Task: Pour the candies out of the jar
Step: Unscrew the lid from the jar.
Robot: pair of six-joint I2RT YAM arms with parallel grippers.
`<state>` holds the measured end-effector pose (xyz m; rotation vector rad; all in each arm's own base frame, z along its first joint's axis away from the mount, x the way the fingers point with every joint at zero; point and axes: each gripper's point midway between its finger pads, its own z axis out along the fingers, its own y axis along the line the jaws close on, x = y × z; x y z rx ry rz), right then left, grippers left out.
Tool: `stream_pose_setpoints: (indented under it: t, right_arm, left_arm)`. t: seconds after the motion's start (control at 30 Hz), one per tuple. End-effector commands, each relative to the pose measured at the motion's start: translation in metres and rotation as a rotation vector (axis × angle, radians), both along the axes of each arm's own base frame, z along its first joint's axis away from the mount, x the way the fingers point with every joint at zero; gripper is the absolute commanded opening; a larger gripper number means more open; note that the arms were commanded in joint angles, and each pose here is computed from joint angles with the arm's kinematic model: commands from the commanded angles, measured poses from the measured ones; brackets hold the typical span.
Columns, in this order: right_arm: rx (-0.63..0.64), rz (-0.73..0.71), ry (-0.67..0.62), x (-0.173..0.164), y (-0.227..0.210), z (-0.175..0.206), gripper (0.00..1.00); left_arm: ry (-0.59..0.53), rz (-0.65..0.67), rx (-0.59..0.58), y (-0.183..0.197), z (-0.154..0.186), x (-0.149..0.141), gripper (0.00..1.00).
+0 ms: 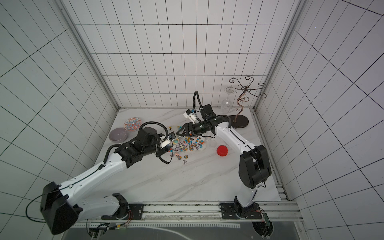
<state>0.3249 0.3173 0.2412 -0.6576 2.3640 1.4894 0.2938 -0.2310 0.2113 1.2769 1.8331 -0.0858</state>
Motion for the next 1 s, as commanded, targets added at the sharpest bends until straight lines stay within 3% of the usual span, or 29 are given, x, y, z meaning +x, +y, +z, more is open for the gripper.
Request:
stream_pose_setpoints:
  t: [0.0, 0.37, 0.43, 0.57, 0.97]
  right_arm:
    - [0.061, -0.005, -0.168, 0.008, 0.003, 0.057, 0.65]
    - [0.098, 0.013, -0.185, -0.003, -0.002, 0.057, 0.6]
    - [0.095, 0.003, -0.183, -0.002, -0.005, 0.056, 0.64]
    - [0.081, -0.044, -0.158, 0.006, -0.016, 0.05, 0.81]
    - [0.089, -0.015, -0.048, 0.0, -0.021, 0.034, 0.82]
  left_arm:
    - [-0.077, -0.004, -0.088, -0.011, 0.032, 0.007, 0.28]
    - [-0.031, -0.012, -0.181, -0.022, 0.042, 0.012, 0.27]
    - [-0.029, -0.018, -0.197, -0.023, 0.045, 0.011, 0.26]
    - [-0.044, -0.032, -0.239, -0.022, 0.057, 0.009, 0.26]
    - [-0.05, -0.03, -0.275, -0.015, 0.064, 0.01, 0.26]
